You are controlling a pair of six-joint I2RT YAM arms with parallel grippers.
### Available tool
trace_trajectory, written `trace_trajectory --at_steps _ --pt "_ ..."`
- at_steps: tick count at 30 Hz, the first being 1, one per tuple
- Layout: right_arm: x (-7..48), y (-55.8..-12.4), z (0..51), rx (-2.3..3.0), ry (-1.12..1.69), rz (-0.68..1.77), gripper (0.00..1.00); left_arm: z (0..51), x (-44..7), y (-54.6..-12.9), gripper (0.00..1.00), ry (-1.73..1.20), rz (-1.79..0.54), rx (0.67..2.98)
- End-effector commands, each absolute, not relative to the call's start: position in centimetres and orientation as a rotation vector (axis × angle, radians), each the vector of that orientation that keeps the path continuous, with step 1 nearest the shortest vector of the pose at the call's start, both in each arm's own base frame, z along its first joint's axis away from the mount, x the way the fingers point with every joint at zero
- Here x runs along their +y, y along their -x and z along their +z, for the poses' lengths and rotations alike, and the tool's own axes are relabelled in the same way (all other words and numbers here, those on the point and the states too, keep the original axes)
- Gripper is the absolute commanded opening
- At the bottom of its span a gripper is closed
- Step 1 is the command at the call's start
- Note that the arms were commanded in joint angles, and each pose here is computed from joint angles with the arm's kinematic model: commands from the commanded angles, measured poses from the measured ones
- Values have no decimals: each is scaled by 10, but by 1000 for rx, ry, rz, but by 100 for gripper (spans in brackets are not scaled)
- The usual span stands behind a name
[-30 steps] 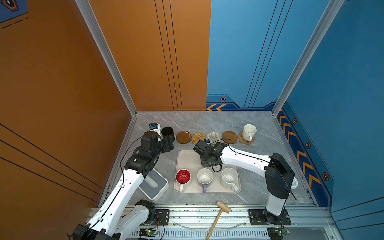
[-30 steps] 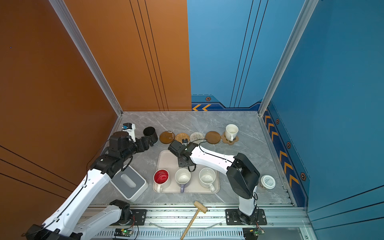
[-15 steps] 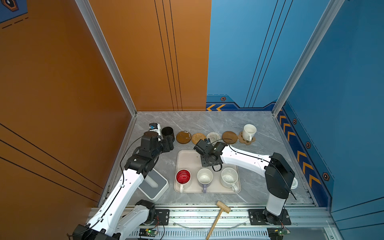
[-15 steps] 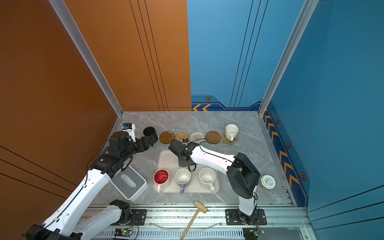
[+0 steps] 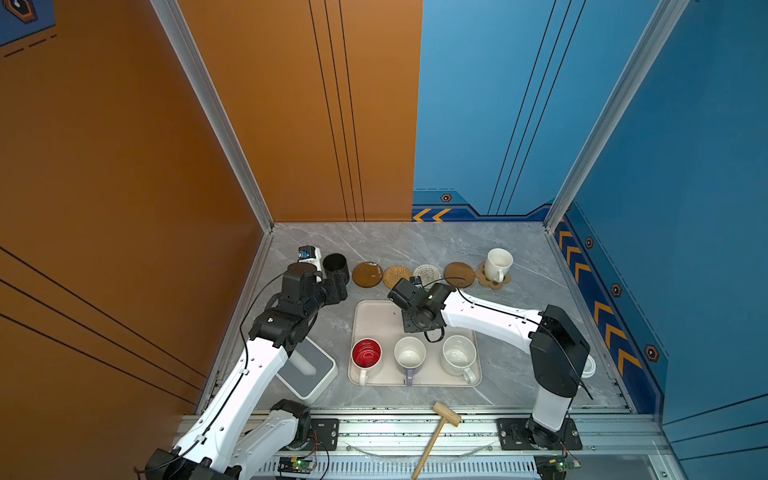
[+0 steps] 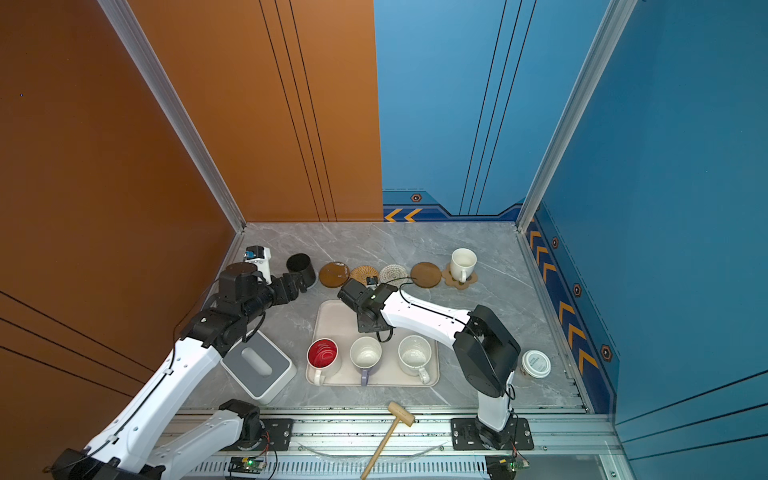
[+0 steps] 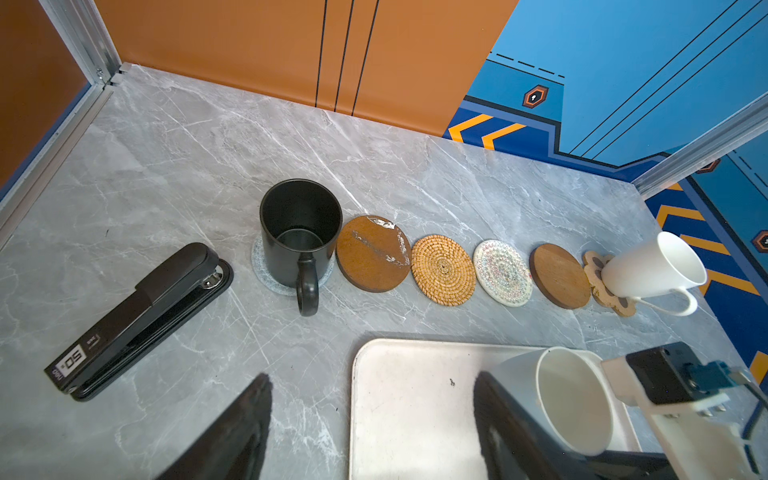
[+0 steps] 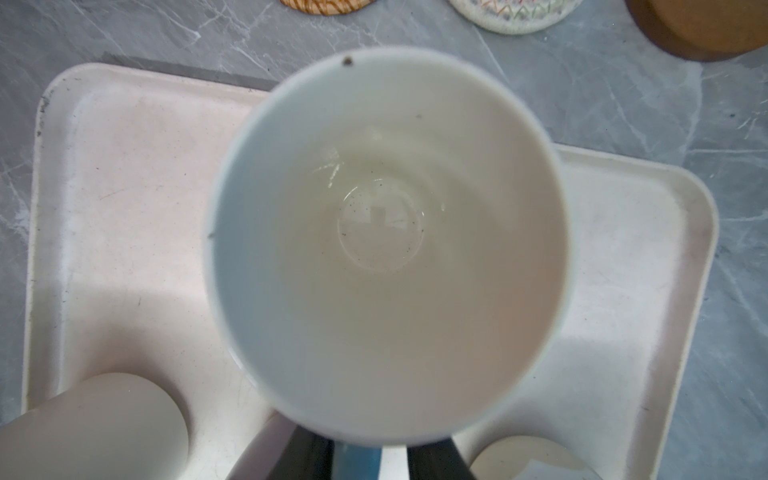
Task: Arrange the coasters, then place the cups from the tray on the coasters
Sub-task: 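Lift the light blue mug with the right gripper toward the coaster row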
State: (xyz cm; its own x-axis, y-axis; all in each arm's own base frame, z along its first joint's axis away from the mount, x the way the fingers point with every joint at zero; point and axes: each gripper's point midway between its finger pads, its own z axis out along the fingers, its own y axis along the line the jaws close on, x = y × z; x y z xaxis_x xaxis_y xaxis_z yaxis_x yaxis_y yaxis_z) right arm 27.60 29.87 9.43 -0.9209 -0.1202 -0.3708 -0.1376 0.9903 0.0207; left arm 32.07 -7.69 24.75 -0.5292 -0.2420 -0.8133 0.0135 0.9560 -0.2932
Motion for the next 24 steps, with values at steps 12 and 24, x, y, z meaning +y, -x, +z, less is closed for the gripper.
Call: trace_trajectory --at_steps 12,24 --pt "296 -278 86 2776 162 44 15 250 -80 -317 77 138 -327 2115" --pt "295 -280 97 2749 178 52 0 250 -79 -316 77 144 -329 2113"
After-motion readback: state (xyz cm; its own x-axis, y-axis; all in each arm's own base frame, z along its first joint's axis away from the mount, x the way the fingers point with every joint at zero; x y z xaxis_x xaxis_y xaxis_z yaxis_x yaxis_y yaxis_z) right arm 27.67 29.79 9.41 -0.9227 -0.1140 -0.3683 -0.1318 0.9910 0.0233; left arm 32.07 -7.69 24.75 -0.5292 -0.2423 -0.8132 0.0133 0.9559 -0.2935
